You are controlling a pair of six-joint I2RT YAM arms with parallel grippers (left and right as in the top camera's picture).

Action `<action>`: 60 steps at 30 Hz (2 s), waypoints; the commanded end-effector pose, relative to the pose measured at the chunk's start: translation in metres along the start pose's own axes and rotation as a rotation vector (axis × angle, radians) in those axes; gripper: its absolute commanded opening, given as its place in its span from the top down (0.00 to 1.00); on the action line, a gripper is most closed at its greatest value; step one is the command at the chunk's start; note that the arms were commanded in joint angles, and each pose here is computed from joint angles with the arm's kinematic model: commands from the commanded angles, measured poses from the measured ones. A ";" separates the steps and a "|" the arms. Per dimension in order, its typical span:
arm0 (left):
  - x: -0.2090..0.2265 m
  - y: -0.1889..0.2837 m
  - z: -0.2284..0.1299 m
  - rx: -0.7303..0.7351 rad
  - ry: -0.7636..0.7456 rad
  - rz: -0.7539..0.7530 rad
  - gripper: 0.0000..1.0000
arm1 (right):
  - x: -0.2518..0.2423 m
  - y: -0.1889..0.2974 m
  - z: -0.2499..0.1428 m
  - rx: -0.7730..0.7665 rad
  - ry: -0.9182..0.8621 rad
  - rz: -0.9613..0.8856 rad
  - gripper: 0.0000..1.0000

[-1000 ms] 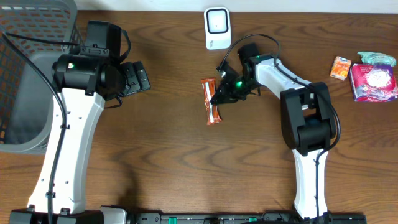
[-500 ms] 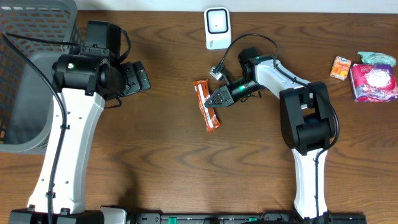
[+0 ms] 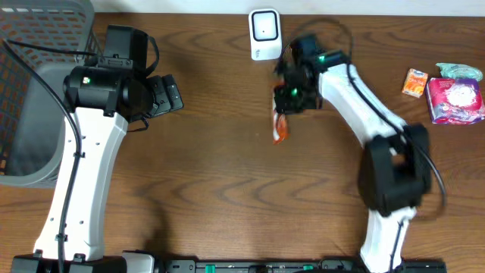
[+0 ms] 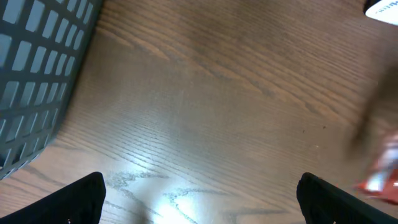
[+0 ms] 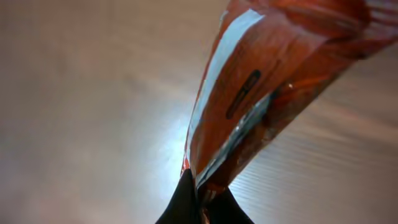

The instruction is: Scan the item barcode

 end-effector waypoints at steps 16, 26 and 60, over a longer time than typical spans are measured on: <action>0.002 0.003 0.000 -0.010 -0.002 0.007 0.02 | -0.012 -0.038 -0.018 -0.012 -0.052 -0.952 0.93; 0.002 0.003 0.000 -0.010 -0.002 0.007 0.02 | 0.049 -0.068 -0.012 -0.059 -0.012 -0.638 0.70; 0.002 0.003 0.000 -0.009 -0.002 0.007 0.02 | -0.051 -0.061 -0.014 0.109 -0.256 -0.175 0.53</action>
Point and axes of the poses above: each gripper's point midway between its finger pads, its own y axis back along the fingers, its own x axis along the line the jaws close on, z = x × y, the point moved 8 cm from there along y, back along the fingers, and after that the axes turned 5 degrees about y, right-handed, at the moved point
